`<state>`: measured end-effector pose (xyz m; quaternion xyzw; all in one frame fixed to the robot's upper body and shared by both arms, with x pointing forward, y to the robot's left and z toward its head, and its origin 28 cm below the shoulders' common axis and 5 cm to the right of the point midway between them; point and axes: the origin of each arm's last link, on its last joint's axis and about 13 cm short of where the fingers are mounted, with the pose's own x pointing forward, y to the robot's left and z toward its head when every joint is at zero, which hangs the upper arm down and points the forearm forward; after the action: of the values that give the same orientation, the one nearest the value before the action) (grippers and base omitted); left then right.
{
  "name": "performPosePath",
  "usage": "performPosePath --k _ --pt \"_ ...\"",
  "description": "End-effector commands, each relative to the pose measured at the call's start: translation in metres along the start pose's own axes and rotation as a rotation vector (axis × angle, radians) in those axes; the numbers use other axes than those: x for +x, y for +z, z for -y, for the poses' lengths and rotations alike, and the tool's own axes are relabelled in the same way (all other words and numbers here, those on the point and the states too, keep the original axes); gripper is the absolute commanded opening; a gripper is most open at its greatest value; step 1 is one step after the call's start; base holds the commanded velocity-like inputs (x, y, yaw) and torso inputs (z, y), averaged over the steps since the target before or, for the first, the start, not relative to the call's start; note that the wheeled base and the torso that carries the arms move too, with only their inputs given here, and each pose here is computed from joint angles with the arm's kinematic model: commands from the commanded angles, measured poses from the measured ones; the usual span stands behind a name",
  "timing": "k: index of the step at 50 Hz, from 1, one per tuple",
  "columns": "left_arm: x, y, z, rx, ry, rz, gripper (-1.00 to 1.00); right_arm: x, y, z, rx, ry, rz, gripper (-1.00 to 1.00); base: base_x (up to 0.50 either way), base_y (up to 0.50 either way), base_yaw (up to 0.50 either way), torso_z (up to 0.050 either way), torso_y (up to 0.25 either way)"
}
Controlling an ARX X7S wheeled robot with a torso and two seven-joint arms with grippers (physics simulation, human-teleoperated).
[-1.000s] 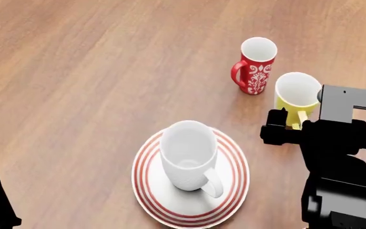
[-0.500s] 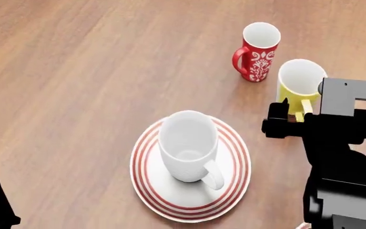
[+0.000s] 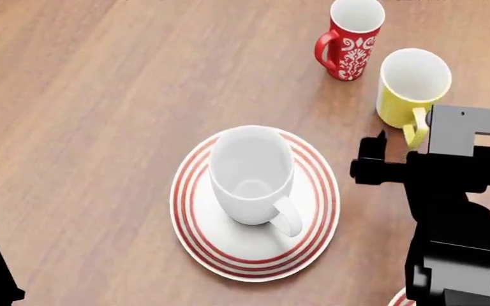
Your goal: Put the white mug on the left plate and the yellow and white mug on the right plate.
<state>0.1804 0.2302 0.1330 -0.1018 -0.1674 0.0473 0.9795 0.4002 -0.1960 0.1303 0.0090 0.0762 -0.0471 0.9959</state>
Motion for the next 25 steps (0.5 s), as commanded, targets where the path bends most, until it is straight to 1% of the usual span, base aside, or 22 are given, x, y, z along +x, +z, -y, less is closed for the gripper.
performPosePath --k 1,2,8,9,16,23,25 --pt "0.0006 -0.002 -0.0003 -0.003 0.015 -0.005 1.0 0.0003 0.0026 -0.0002 -0.001 -0.001 0.018 1.0 0.0 0.0 0.0 0.0 0.0" --pt "0.0006 -0.0018 -0.0004 -0.004 0.016 -0.005 1.0 0.0 0.0047 -0.0004 -0.003 0.0 0.04 1.0 0.0 0.0 0.0 0.0 0.0" --pt "0.0003 -0.0015 -0.0001 -0.004 0.015 -0.008 1.0 -0.0006 0.0052 -0.0007 -0.009 -0.006 0.049 1.0 0.0 0.0 0.0 0.0 0.0" --pt "0.0006 -0.0015 -0.0001 -0.006 0.019 -0.01 1.0 -0.0005 0.0052 -0.0006 -0.007 -0.007 0.05 -1.0 0.0 0.0 0.0 0.0 0.0" --pt "0.0001 0.0001 -0.0002 -0.019 0.018 -0.005 1.0 -0.0003 0.0019 0.0003 -0.009 -0.009 0.063 -1.0 0.0 0.0 0.0 0.0 0.0" --pt "-0.001 0.0024 -0.0004 -0.022 0.017 0.004 1.0 0.0005 -0.0006 0.0006 0.013 -0.008 0.066 -1.0 0.0 0.0 0.0 0.0 0.0" --pt "-0.001 0.0025 -0.0005 -0.023 0.017 0.005 1.0 -0.0001 -0.0018 0.0005 0.014 -0.014 0.088 -1.0 0.0 0.0 0.0 0.0 0.0"
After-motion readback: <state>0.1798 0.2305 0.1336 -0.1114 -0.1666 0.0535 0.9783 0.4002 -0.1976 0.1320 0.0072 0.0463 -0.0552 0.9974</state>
